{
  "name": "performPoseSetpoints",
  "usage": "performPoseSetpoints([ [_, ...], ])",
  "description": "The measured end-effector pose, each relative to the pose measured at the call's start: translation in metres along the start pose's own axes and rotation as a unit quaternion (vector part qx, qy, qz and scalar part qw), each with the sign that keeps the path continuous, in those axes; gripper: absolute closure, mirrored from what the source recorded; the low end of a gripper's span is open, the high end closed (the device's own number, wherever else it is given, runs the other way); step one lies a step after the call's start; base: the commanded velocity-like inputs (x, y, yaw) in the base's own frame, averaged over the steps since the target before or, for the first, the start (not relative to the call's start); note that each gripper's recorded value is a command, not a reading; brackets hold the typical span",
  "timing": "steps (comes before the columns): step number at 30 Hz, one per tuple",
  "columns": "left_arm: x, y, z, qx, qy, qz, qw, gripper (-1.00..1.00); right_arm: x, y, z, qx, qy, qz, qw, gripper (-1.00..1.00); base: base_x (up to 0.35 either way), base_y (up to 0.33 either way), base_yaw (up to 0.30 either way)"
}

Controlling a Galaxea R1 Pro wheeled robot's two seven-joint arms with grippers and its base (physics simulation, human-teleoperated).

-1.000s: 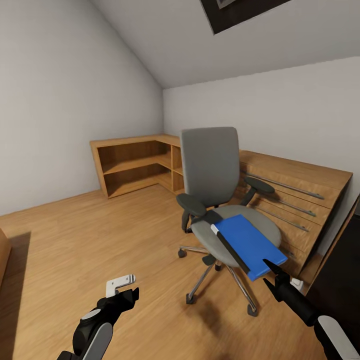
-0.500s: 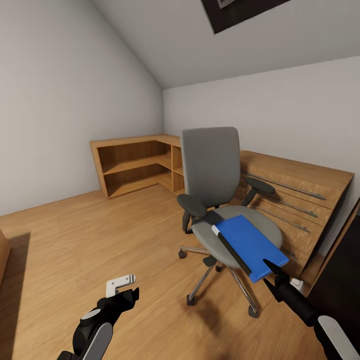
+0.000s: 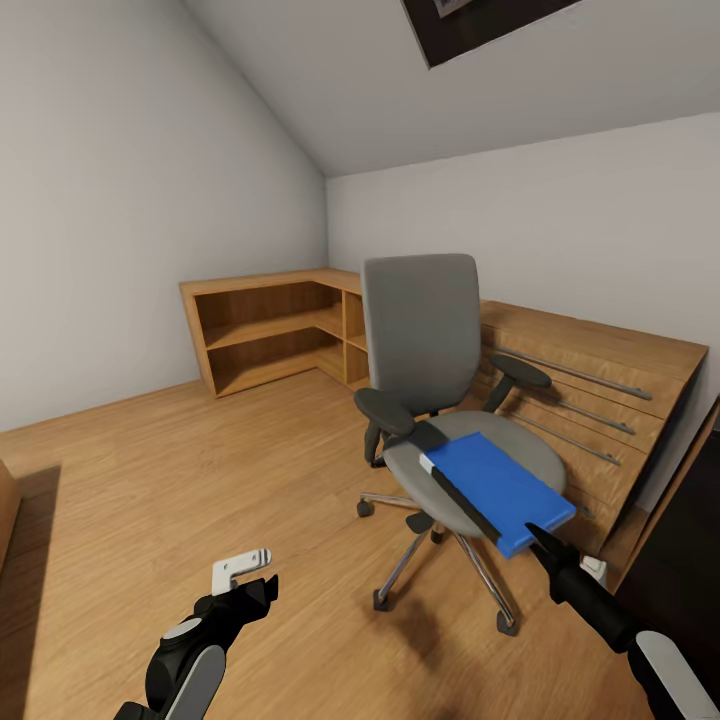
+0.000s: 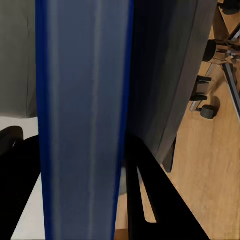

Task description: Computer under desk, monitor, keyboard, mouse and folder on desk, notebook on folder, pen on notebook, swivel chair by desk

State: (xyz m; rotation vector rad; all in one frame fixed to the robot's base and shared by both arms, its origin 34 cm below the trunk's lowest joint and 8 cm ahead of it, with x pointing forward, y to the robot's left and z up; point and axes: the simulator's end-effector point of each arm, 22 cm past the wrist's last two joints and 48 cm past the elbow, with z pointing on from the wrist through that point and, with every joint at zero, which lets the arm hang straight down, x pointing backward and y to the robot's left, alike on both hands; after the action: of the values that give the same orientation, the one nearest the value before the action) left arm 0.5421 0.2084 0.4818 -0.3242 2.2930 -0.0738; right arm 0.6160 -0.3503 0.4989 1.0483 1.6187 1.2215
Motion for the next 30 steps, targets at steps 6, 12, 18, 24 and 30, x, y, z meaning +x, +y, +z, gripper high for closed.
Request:
performPoseSetpoints([
  [6, -0.012, -0.003, -0.006, 0.000, 0.000, 0.000, 1.0000, -1.00, -0.003, 0.014, 0.001, 0.000, -0.001, 0.000, 1.0000, 1.00, 0.000, 0.000, 0.000],
  [12, -0.024, -0.005, -0.013, -0.001, 0.001, 0.000, 1.0000, -1.00, -0.006, 0.027, 0.002, 0.000, -0.001, 0.000, 1.0000, 1.00, 0.000, 0.000, 0.000],
  [18, -0.035, -0.008, -0.019, -0.001, 0.001, 0.000, 1.0000, -1.00, -0.010, 0.041, 0.003, -0.001, -0.001, -0.001, 1.0000, 1.00, -0.122, -0.086, 0.000],
  [24, -0.046, -0.011, -0.026, -0.001, 0.001, 0.001, 1.0000, -1.00, -0.015, 0.058, 0.003, -0.004, -0.006, -0.004, 1.0000, 1.00, -0.251, -0.196, 0.000],
  [30, -0.058, -0.014, -0.033, -0.002, 0.002, 0.002, 1.0000, -1.00, -0.028, 0.080, 0.004, -0.014, -0.024, -0.017, 0.9995, 1.00, -0.262, -0.207, 0.000],
])
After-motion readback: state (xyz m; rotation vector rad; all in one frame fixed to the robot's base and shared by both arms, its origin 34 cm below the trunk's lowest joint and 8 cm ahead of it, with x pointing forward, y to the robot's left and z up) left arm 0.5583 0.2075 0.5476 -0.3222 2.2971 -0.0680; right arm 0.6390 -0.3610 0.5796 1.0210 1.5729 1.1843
